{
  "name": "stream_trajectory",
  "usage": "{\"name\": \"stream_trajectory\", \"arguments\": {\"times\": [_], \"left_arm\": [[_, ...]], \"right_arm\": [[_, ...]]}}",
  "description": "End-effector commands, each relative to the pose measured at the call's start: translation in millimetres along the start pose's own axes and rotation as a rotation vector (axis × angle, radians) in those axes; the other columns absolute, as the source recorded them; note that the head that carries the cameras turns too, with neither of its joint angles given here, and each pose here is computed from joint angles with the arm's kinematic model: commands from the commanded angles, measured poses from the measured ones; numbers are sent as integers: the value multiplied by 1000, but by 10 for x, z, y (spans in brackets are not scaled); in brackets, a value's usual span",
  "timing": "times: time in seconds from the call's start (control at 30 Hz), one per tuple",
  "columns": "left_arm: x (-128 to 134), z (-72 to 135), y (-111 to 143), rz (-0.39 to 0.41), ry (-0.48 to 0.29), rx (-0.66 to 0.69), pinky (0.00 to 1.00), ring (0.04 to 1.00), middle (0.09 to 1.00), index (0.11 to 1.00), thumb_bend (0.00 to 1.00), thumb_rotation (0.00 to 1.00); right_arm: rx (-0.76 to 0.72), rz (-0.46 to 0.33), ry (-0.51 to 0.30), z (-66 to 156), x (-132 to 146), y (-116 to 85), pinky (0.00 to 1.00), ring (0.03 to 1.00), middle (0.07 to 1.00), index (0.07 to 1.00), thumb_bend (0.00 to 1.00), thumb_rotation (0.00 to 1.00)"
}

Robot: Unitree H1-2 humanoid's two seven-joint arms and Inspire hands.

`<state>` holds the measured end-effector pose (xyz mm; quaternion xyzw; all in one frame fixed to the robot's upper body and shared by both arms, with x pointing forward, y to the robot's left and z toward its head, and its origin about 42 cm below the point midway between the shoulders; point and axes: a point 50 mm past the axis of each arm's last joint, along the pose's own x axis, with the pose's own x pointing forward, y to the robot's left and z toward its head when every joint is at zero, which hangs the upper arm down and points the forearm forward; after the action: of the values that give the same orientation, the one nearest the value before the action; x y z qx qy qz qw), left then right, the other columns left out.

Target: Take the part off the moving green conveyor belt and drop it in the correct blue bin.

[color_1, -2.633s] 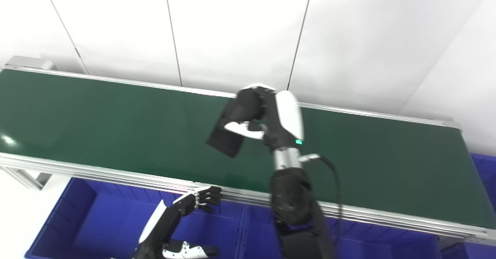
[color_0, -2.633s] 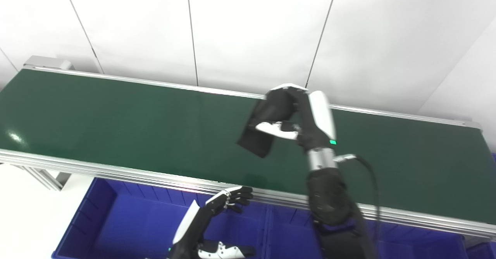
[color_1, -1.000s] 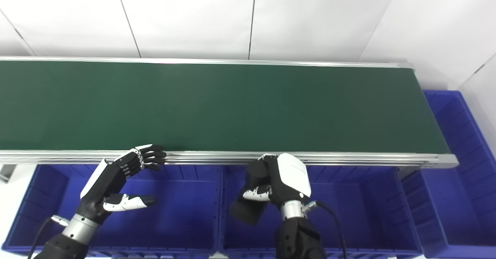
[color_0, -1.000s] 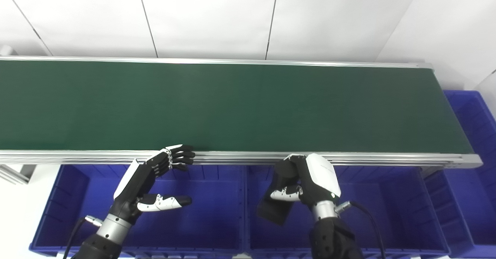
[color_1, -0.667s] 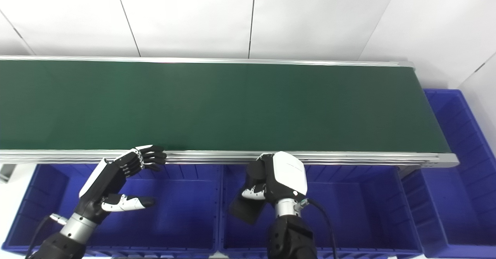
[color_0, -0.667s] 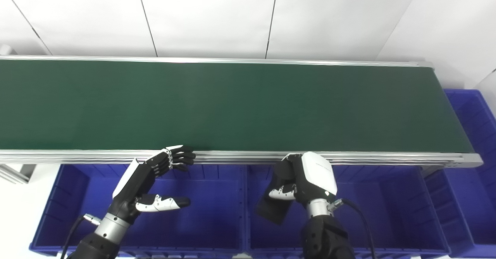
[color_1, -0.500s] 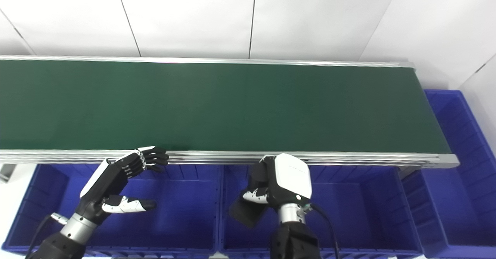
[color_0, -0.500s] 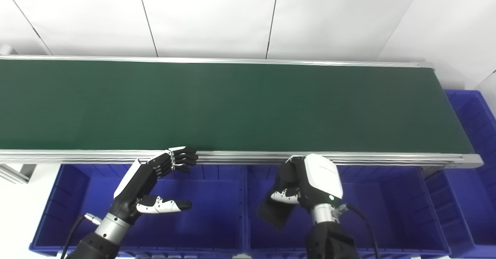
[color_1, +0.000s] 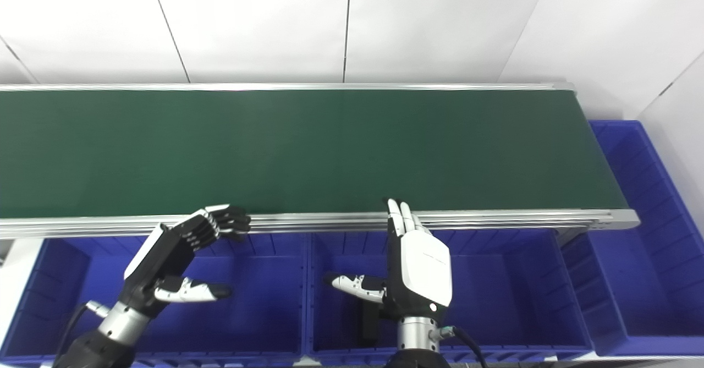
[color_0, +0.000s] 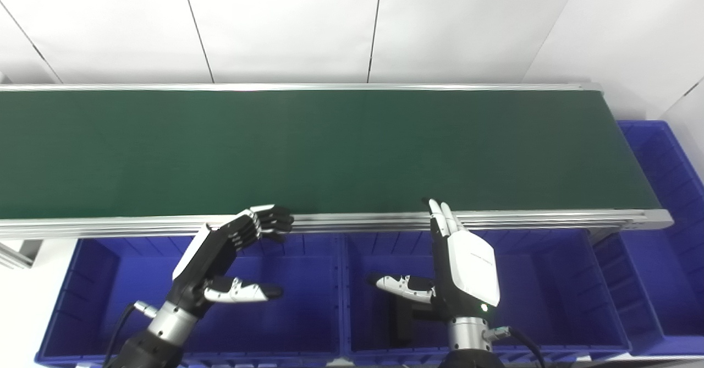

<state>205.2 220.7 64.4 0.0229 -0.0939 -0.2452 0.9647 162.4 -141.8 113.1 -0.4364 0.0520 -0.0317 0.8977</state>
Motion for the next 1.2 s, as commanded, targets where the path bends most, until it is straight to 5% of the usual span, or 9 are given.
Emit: {"name": "stream_trajectory", "arguments": {"times": [0.0,0.13,0.23,0.37,0.83,1.0,1.17], "left_arm": [[66,50,-8,-14,-49,5,647,716,757,775,807,300],[47,3,-58,1,-36,-13,641,717,760,780,806,293],[28,-31,-90,12,-25,-24,641,728,769,782,798,294],[10,-67,-136,19,-11,-33,659,765,793,800,797,307],[-12,-53,-344,126,15,3,713,804,849,846,794,267],[-17,-46,-416,167,32,49,758,840,872,879,802,291],[-17,-36,-461,188,35,84,797,859,886,885,800,301]], "right_arm": [[90,-44,-70,139,-29,-10,822,915,952,968,876,463],[274,1,-99,92,-48,5,978,952,953,964,850,428],[446,48,-121,34,-54,13,801,896,953,963,830,350],[550,132,-114,-76,-63,16,748,856,909,961,842,343],[736,345,-129,-355,-17,-67,832,865,896,938,885,165],[826,354,-117,-448,7,-114,860,890,913,945,876,114],[804,331,-149,-522,36,-147,881,901,917,946,897,164]]}}
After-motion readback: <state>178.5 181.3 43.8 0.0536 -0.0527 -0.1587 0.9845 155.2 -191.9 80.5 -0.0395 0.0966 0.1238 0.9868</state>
